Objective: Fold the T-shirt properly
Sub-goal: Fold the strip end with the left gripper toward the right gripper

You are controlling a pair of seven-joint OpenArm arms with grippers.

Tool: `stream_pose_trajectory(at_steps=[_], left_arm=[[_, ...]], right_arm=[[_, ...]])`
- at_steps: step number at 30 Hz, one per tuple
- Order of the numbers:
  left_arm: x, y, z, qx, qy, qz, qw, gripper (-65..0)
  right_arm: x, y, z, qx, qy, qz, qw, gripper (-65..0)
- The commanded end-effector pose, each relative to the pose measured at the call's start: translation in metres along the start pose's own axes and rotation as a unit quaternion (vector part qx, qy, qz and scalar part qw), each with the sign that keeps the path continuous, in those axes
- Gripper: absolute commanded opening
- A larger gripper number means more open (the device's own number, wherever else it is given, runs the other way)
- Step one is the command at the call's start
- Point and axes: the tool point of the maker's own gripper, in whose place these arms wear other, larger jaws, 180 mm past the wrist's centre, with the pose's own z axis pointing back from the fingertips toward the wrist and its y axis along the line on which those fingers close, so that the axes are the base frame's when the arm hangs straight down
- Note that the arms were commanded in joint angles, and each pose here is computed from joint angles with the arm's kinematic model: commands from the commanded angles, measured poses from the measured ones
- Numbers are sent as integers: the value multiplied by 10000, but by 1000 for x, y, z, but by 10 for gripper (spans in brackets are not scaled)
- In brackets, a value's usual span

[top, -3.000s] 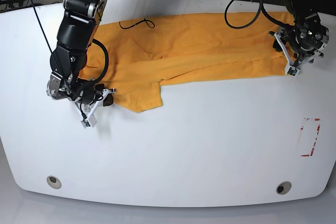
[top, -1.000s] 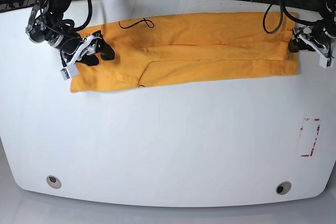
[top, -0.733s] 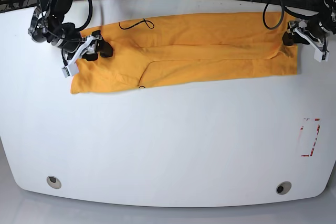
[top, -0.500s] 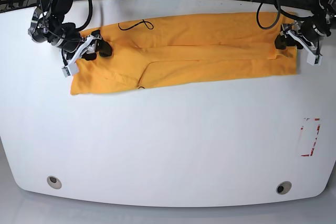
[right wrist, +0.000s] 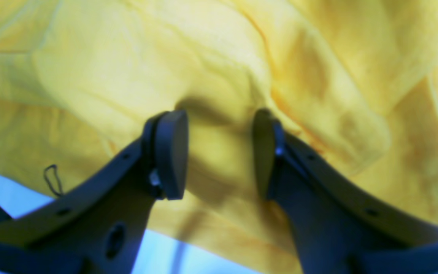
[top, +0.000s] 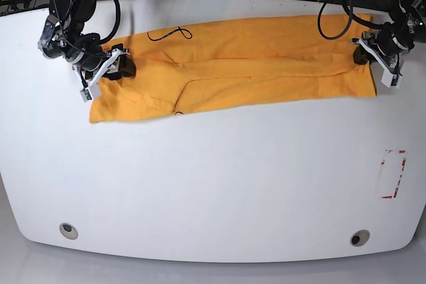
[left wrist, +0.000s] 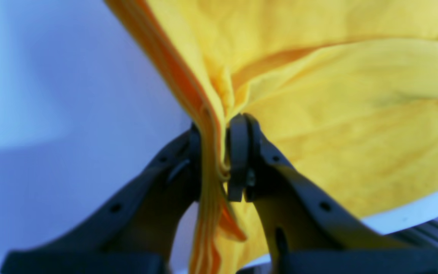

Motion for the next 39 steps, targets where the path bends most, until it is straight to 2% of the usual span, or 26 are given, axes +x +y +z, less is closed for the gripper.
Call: stream_pose_trajectory(at_steps=[1, 6, 9, 14, 21, 26, 35, 37, 39], left_arm=[[42, -19, 18, 43, -587, -635, 9962, -582], [65, -61, 21, -221, -798, -1346, 9874, -582], [65, -95, 8, -672, -736, -1621, 9817, -582], [58, -156, -10, -1431, -776, -1498, 9752, -582], [75, -229, -21, -2291, -1058, -1446, 9568, -581], [84, -249, -28, -2555, -1159, -1233, 9519, -581], [74, -251, -43, -2703, -906, -1042, 9528, -576], [80, -251, -43, -2691, -964, -1075, 9522, -539], [84, -255, -42, -2734, -998, -1134, 9500, -469]], right_arm=[[4, -11, 3, -302, 169, 190, 9992, -403], [0, -12, 1, -377, 252, 210, 9987, -403], [0, -11, 0, -383, 256, 212, 9987, -403], [-8, -10, 1, -373, 314, 189, 9986, -403], [-6, -8, 2, -364, 281, 204, 9987, -403], [-3, -8, 2, -382, 248, 239, 9987, -403], [6, -6, 7, -436, 136, 364, 9983, -403], [7, -6, 7, -438, 131, 370, 9983, -403], [7, -6, 8, -440, 126, 375, 9982, -403]])
